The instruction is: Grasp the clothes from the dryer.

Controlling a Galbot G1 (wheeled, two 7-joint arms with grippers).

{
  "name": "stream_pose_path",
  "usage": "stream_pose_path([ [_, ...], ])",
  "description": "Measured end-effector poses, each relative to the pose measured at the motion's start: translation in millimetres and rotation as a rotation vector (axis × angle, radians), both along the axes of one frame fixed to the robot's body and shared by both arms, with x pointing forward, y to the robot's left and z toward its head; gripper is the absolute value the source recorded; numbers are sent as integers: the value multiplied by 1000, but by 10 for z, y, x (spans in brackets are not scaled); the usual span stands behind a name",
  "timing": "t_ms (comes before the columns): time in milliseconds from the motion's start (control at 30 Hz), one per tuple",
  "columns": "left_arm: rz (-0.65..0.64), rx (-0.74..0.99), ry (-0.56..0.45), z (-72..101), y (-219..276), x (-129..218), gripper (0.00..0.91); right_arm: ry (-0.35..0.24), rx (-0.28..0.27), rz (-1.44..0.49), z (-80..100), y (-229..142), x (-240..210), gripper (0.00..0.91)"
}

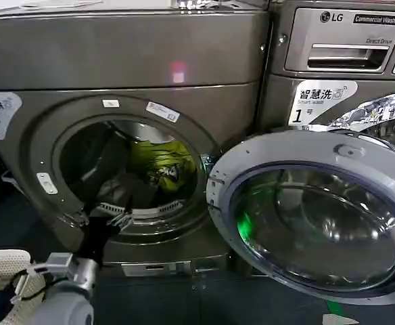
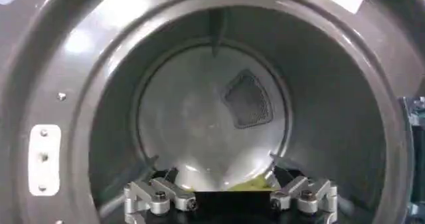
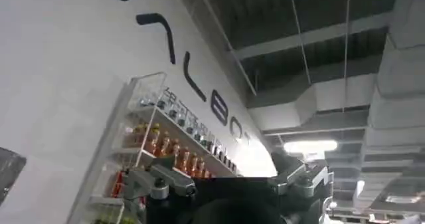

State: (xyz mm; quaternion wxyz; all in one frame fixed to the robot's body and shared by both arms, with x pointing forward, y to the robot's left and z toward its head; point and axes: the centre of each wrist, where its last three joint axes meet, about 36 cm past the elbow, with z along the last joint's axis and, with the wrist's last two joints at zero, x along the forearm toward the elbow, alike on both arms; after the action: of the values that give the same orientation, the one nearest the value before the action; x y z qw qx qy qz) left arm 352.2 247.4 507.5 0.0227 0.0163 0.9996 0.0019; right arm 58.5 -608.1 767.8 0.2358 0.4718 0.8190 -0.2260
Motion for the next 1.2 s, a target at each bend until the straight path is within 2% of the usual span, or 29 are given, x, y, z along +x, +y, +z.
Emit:
stream_pose_path([
  [233,-7,-9,5,-119,75,447,907,-1,-8,9,24,78,-48,907],
  [433,-17,-28,24,-232,145,999,907,-7,-15,9,54,107,-96,907],
  [933,-21,-53,77,-326,157,2375,907,-9,-16,38,34,133,-51,907],
  [1200,-25,-50,88,-285,147,2989,907,-9,-17,58,27,150,-11,907],
])
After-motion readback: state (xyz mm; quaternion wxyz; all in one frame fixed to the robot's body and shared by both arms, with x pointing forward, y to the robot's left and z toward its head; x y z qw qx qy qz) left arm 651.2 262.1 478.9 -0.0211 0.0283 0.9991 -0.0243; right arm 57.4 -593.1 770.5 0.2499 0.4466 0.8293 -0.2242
